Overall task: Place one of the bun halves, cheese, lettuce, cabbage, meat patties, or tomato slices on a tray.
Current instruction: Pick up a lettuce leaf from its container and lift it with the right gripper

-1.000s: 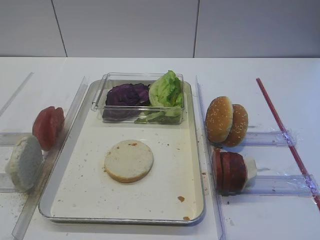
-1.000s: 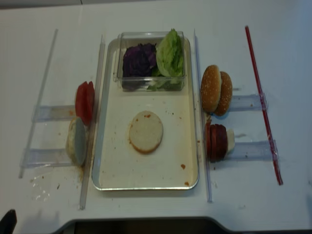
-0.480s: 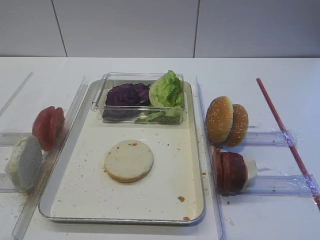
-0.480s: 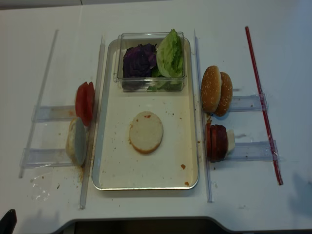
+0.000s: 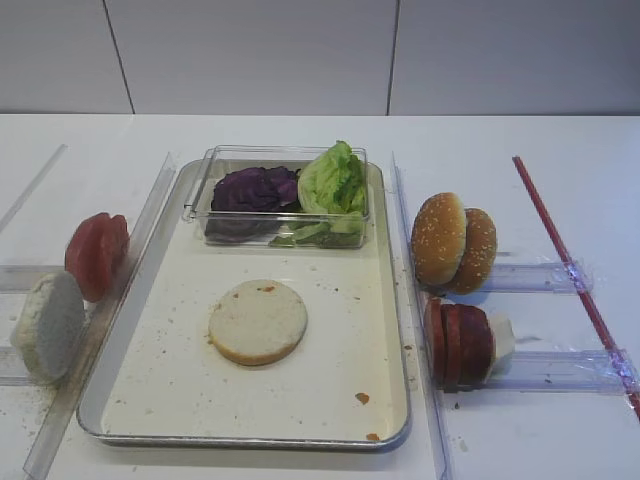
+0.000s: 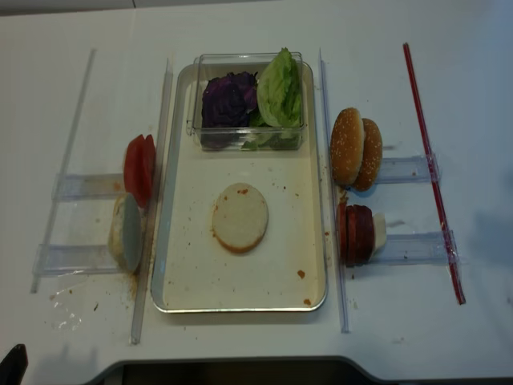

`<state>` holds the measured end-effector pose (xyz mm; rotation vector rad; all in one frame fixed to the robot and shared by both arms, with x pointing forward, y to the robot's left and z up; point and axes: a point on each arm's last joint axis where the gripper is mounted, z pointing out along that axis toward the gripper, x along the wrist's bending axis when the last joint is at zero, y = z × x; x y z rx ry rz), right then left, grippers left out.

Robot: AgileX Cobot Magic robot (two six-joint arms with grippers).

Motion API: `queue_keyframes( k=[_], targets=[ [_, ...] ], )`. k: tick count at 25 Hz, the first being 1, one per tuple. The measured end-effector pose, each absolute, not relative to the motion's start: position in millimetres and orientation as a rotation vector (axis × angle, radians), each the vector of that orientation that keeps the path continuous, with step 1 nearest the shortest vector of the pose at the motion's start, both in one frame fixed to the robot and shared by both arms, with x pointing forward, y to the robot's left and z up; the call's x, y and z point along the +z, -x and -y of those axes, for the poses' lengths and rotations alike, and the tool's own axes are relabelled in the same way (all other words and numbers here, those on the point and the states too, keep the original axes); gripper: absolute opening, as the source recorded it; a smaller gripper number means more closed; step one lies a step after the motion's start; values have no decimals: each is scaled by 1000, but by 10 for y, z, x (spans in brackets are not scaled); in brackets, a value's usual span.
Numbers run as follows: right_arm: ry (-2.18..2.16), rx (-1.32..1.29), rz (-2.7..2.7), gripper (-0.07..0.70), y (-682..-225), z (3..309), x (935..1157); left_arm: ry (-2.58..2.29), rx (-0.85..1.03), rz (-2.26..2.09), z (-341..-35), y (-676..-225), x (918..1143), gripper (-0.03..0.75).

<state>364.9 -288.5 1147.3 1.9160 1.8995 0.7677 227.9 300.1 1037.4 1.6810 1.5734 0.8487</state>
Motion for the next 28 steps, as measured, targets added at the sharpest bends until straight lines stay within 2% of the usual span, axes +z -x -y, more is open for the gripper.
queue_keyframes(
  k=[10, 18, 23, 28],
  targets=[
    [-1958, 806, -1940, 519, -4535, 2861, 11909, -1681, 849, -1573, -3001, -2279, 10374, 287],
    [-1993, 792, -1944, 519, -5033, 2805, 11939, -1681, 849, -1573, -3001, -2279, 10374, 287],
    [-1927, 731, -2044, 519, -5268, 2400, 11870, -1681, 849, -1573, -3001, -2279, 10374, 287],
    [-1912, 667, -2190, 519, -5540, 1818, 11595, -1681, 849, -1573, -3001, -2279, 10374, 287]
  ],
)
